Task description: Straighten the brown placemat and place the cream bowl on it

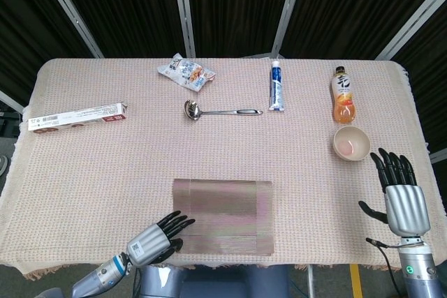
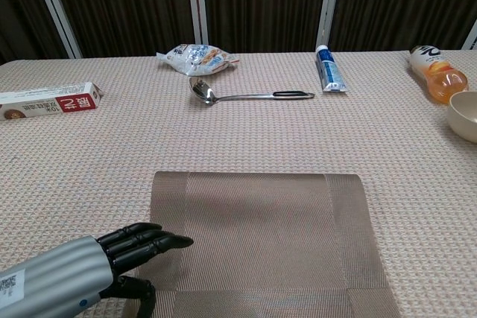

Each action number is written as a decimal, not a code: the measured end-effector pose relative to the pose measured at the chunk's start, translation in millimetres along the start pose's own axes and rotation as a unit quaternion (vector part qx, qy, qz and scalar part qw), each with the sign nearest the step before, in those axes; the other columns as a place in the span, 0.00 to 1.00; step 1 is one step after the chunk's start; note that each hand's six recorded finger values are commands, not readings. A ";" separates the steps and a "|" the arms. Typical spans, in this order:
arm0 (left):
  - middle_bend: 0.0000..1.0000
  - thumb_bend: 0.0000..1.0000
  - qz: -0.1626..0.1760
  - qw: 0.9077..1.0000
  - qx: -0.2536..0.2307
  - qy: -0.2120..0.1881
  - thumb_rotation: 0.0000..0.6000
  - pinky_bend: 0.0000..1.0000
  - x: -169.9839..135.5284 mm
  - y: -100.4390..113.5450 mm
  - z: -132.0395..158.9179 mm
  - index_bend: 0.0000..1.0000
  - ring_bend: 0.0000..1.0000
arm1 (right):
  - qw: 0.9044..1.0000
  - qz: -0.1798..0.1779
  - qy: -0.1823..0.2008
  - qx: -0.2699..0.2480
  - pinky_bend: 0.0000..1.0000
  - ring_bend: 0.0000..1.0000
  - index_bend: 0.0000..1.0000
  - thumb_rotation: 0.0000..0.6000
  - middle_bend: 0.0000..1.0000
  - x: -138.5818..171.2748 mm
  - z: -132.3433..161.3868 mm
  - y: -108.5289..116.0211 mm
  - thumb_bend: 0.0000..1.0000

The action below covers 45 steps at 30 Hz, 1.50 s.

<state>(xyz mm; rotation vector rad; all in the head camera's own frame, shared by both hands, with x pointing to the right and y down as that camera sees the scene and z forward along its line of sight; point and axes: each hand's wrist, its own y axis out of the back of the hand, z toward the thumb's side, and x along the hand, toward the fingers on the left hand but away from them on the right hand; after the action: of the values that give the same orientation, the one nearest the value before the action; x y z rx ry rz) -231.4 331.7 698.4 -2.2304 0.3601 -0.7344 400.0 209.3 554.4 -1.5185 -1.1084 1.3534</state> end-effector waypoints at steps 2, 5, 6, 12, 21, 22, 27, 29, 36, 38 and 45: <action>0.00 0.48 0.000 1.000 -0.005 0.005 1.00 0.00 1.0 0.4 -1.4 0.58 0.00 | 1.000 0.000 0.000 -0.001 0.00 0.00 0.00 1.00 0.00 0.1 0.0 0.3 0.00; 0.00 0.48 0.002 1.000 -0.015 0.010 1.00 0.00 2.8 1.7 -2.5 0.59 0.00 | 1.000 -0.002 0.000 -0.001 0.00 0.00 0.00 1.00 0.00 0.0 -0.2 1.0 0.00; 0.00 0.48 0.004 1.000 -0.018 0.012 1.00 0.00 3.8 2.7 -2.9 0.60 0.00 | 1.000 -0.002 0.001 -0.001 0.00 0.00 0.00 1.00 0.00 -0.1 -0.2 1.2 0.00; 0.00 0.49 0.014 0.999 -0.031 0.022 1.00 0.00 9.3 10.0 -5.6 0.62 0.00 | 1.000 -0.002 0.001 -0.001 0.00 0.00 0.00 1.00 0.00 0.1 0.0 1.5 0.00; 0.00 0.49 0.072 0.996 -0.045 0.028 1.00 0.00 36.6 52.8 -14.7 0.63 0.00 | 1.000 -0.006 0.002 0.000 0.00 0.00 0.00 1.00 0.00 -0.2 2.3 3.1 0.00; 0.00 0.49 0.079 0.995 -0.045 0.030 1.00 0.00 40.9 60.3 -16.9 0.63 0.00 | 1.000 -0.006 0.002 0.000 0.00 0.00 0.00 1.00 0.00 -0.3 2.3 3.2 0.00; 0.00 0.50 0.121 0.991 -0.041 0.047 1.00 0.00 68.5 110.1 -37.3 0.64 0.00 | 1.000 -0.008 -0.001 0.001 0.00 0.00 0.00 1.00 0.00 -2.6 1.7 3.9 0.00; 0.00 0.52 0.135 0.988 -0.040 0.057 1.00 0.00 79.5 129.4 -46.4 0.64 0.00 | 1.000 -0.007 -0.004 0.002 0.00 0.00 0.00 1.00 0.00 -3.5 0.1 4.0 0.00; 0.00 0.53 0.178 0.976 -0.057 0.112 1.00 0.00 127.0 200.9 -85.7 0.64 0.00 | 1.000 -0.005 -0.016 0.009 0.00 0.00 0.00 1.00 0.00 -7.3 -6.1 3.4 0.00; 0.00 0.53 0.179 0.973 -0.060 0.131 1.00 0.00 137.6 211.9 -98.1 0.64 0.00 | 1.000 -0.003 -0.020 0.012 0.00 0.00 0.00 1.00 0.00 -8.5 -8.2 2.0 0.00; 0.00 0.53 0.169 0.961 -0.037 0.217 1.00 0.00 148.5 228.1 -161.3 0.64 0.00 | 0.999 0.012 -0.035 0.018 0.00 0.00 0.00 1.00 0.00 -10.5 -14.9 -6.1 0.00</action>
<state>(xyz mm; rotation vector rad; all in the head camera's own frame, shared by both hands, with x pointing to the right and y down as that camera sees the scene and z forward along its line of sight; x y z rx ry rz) -217.7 16.2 679.9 -1.9837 0.9718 -1.0290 413.8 200.9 564.8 -1.4720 -1.1055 1.4445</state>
